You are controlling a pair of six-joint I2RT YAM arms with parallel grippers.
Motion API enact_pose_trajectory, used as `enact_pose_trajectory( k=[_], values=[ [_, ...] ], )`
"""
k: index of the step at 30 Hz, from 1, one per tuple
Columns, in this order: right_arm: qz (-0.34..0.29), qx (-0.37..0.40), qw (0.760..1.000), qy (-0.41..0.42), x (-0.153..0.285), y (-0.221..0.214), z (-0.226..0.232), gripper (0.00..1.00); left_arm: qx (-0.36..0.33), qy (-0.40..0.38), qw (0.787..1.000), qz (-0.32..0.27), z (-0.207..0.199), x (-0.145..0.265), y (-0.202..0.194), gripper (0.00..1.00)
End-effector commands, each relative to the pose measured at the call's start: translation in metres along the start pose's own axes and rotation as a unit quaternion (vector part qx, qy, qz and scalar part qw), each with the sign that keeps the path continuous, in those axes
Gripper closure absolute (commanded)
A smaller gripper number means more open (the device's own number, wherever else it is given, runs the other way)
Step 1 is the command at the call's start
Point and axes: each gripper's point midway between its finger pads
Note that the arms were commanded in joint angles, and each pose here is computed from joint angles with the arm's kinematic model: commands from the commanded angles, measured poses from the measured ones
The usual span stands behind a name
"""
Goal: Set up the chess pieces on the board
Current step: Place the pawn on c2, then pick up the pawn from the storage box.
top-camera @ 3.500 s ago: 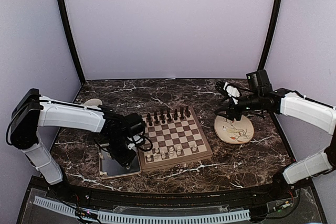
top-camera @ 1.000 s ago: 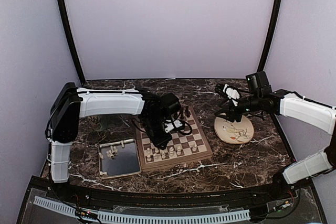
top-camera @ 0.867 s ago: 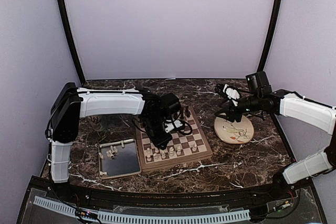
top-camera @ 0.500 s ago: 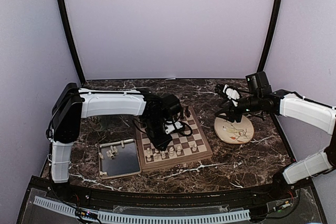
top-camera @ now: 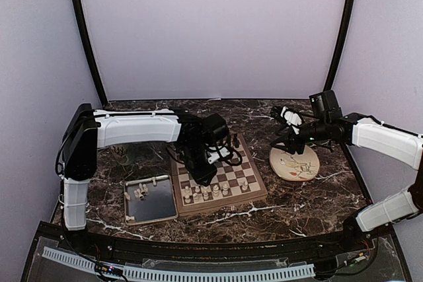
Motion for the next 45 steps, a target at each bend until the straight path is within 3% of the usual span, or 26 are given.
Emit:
enact_pose_trajectory(
  k=[1, 5, 10, 19, 27, 45],
  values=[
    [-0.013, 0.009, 1.0, -0.01, 0.003, 0.006, -0.004, 0.53, 0.028, 0.035, 0.997, -0.063, 0.014, 0.071, -0.003, 0.63],
    [-0.013, 0.009, 1.0, -0.009, 0.003, 0.006, -0.003, 0.53, 0.103, 0.074, 0.991, -0.051, 0.049, 0.082, -0.042, 0.61],
    [-0.013, 0.009, 1.0, -0.007, 0.002, 0.006, -0.003, 0.53, 0.237, 0.088, 0.967, -0.027, 0.097, 0.077, -0.106, 0.64],
    [-0.011, 0.005, 1.0, 0.0, -0.001, 0.004, -0.002, 0.53, 0.348, 0.079, 0.934, -0.012, 0.123, 0.054, -0.162, 0.65],
    [-0.009, 0.004, 1.0, 0.001, -0.001, 0.003, -0.002, 0.53, 0.379, 0.088, 0.921, 0.013, 0.126, 0.033, -0.177, 0.66],
    [-0.006, 0.005, 1.0, 0.0, -0.002, 0.001, -0.002, 0.53, 0.379, 0.097, 0.918, 0.065, 0.125, 0.006, -0.194, 0.78]
  ],
)
Point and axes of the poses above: each gripper's point midway between its finger pads, its own x axis back along the fingers, its own z axis along the line the jaws close on, y = z × x, and after that the axes turned 10 degrees about x, right-handed
